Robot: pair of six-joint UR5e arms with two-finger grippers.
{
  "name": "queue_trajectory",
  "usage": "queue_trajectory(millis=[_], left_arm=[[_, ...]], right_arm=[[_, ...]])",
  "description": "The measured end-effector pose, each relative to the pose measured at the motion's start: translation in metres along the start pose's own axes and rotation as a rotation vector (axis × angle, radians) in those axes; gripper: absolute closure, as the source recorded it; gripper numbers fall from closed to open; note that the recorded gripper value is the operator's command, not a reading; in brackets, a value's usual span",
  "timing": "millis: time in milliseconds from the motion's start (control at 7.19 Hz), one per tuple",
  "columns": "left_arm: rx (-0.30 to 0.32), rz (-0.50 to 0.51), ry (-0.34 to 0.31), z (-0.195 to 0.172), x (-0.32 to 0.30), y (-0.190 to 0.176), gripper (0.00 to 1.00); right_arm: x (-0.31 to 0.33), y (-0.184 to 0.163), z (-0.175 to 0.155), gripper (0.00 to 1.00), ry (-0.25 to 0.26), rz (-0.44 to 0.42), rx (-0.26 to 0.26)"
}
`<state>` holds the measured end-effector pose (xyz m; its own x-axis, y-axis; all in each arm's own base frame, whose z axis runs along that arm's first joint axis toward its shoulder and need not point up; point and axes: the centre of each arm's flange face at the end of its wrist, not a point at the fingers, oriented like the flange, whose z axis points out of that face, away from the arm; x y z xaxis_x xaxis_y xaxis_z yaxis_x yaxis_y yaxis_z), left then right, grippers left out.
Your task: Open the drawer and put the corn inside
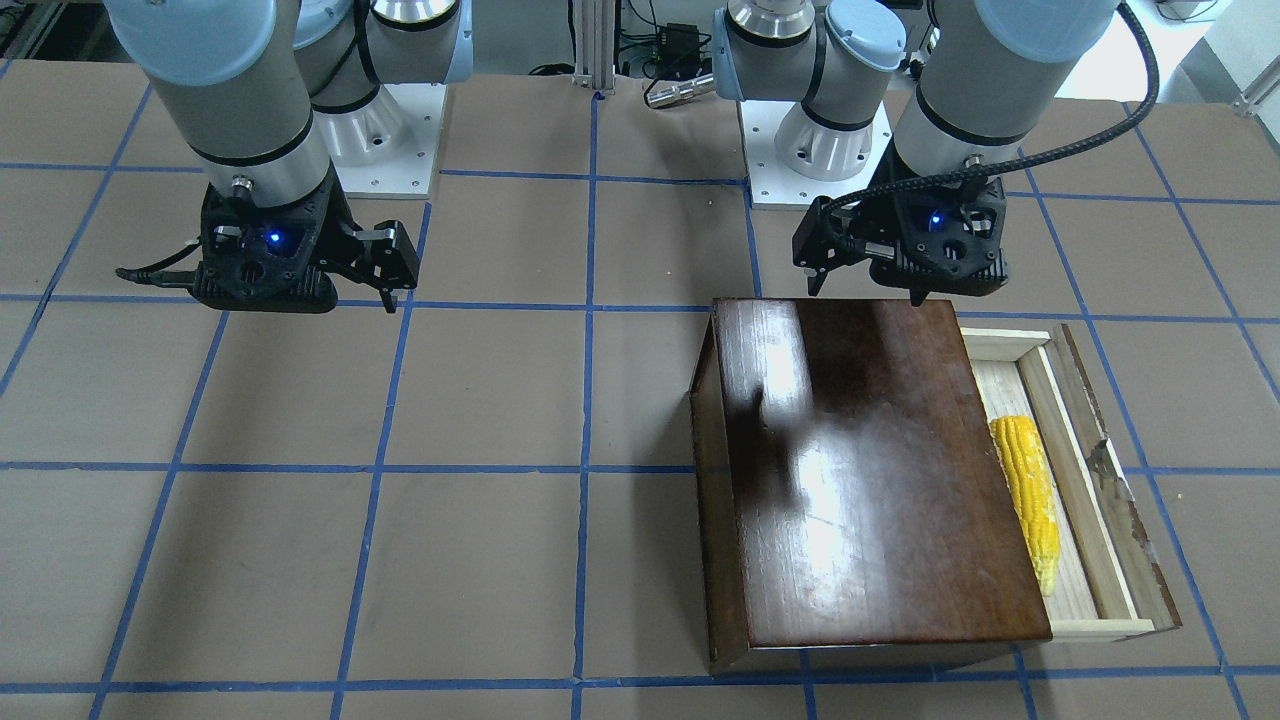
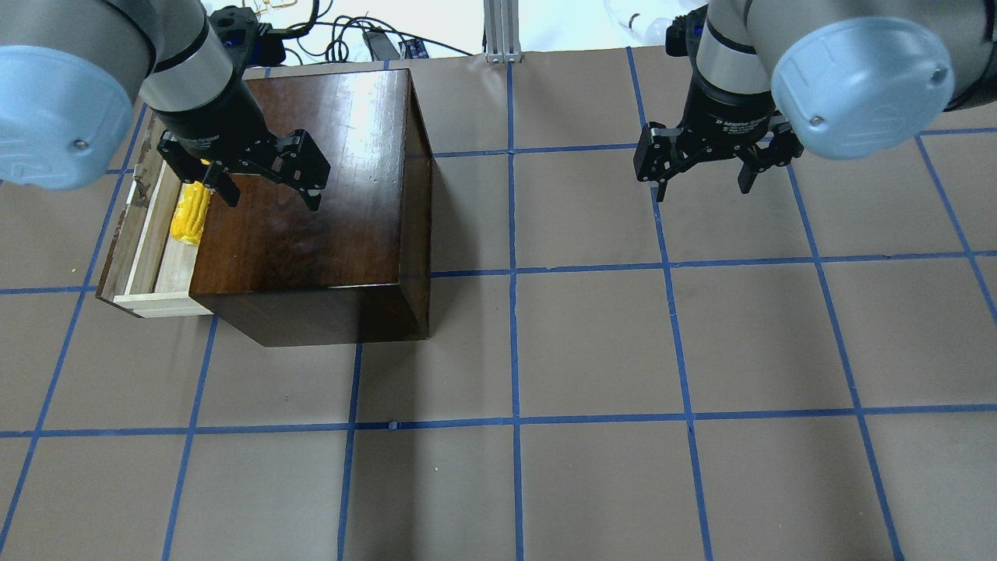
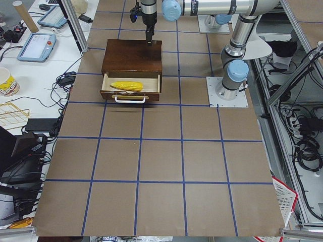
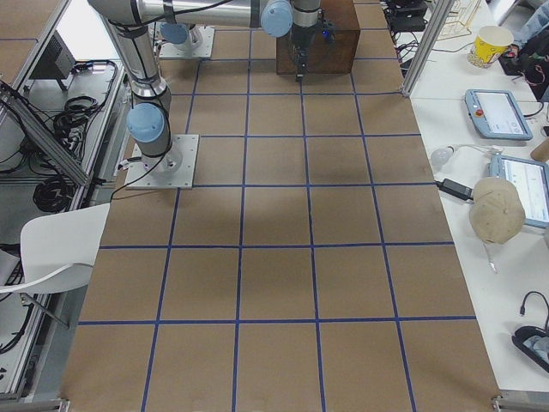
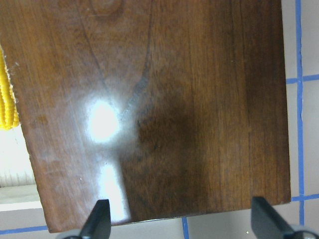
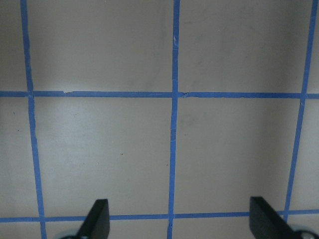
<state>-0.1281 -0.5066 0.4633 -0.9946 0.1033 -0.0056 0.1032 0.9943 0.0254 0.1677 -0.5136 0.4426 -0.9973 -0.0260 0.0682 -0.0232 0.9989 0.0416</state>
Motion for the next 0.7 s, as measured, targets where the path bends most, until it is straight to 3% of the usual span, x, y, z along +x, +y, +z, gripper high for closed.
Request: queue_trajectory(millis=[695], left_arm=[[0.006,-0.028,0.004,-0.0033,-0.0001,0.0029,0.0]], right_arm=[[0.0,0.0,0.0,0.0,0.0,0.0,0.0]])
